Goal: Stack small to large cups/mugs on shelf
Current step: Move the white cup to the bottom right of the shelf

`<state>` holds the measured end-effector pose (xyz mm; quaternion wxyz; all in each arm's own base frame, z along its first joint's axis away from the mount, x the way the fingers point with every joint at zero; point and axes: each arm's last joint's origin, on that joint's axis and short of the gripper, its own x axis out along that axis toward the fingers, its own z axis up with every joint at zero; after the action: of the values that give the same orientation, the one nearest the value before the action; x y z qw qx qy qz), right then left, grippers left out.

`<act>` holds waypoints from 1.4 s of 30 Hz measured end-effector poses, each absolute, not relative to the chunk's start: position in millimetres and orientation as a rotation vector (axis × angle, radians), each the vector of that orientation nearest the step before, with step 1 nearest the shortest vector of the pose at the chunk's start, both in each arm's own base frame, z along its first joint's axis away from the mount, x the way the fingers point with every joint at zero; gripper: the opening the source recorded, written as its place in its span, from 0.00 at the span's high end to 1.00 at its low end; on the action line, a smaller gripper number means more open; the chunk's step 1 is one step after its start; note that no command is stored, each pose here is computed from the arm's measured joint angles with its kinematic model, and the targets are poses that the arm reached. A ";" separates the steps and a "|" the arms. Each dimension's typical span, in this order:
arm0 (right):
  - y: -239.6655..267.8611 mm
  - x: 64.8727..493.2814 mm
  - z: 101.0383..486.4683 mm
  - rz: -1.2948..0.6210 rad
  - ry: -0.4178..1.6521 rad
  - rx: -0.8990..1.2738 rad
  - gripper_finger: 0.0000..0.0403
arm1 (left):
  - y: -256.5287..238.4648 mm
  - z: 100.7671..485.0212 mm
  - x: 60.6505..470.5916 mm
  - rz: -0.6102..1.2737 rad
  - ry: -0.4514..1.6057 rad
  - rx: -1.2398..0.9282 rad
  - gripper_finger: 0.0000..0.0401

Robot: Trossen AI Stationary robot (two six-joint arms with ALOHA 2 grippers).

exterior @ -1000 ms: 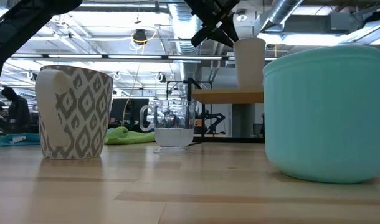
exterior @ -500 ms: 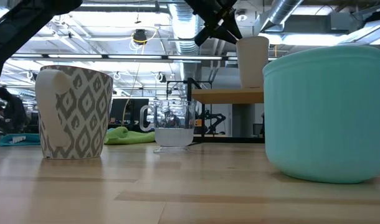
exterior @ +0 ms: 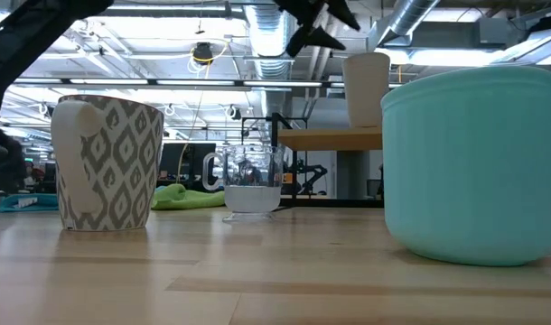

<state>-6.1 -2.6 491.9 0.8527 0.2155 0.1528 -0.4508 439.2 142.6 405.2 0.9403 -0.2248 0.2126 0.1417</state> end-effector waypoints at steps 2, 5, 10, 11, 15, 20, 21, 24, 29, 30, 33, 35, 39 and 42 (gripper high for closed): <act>-3.8 -3.9 492.0 -0.931 0.336 0.445 0.54 | 140.0 414.7 432.3 0.281 0.416 -0.484 0.45; -10.3 5.8 492.4 -0.898 0.369 0.459 0.53 | 131.4 436.4 417.6 0.268 0.367 -0.497 0.44; -27.2 30.0 491.8 -0.827 0.457 0.483 0.53 | 108.5 472.4 388.9 0.240 0.302 -0.468 0.44; -31.8 36.6 491.3 -0.808 0.481 0.486 0.53 | 103.9 479.0 382.0 0.249 0.292 -0.460 0.44; -50.9 63.4 487.4 -0.754 0.567 0.526 0.53 | 85.4 500.3 354.4 0.326 0.270 -0.431 0.44; -62.2 90.5 482.3 -0.698 0.636 0.554 0.53 | 65.4 513.0 328.3 0.385 0.299 -0.371 0.44; -64.4 98.1 481.4 -0.687 0.644 0.559 0.53 | 61.5 515.0 323.6 0.393 0.305 -0.357 0.44; -69.2 121.8 478.7 -0.662 0.654 0.563 0.53 | 53.1 520.1 311.4 0.419 0.313 -0.338 0.44; -71.0 163.8 461.5 -0.689 0.742 0.534 0.53 | 42.1 530.8 289.7 0.440 0.303 -0.307 0.44; -71.2 172.7 456.0 -0.698 0.772 0.522 0.53 | 40.5 533.1 284.6 0.441 0.301 -0.303 0.44; -71.1 196.8 443.5 -0.712 0.838 0.508 0.53 | 36.3 538.3 270.7 0.432 0.306 -0.283 0.44; -71.3 210.7 436.7 -0.711 0.868 0.496 0.53 | 34.6 540.7 262.2 0.437 0.311 -0.275 0.44; -78.4 234.8 419.9 -0.728 0.948 0.483 0.53 | 32.8 544.9 246.0 0.458 0.317 -0.264 0.44; -85.1 245.9 410.2 -0.748 0.989 0.484 0.53 | 32.1 546.7 236.9 0.465 0.326 -0.256 0.44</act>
<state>245.9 -85.1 410.2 0.7865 0.2245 0.4590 -0.3469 236.9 32.1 546.7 0.9519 -0.1262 0.1602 0.2289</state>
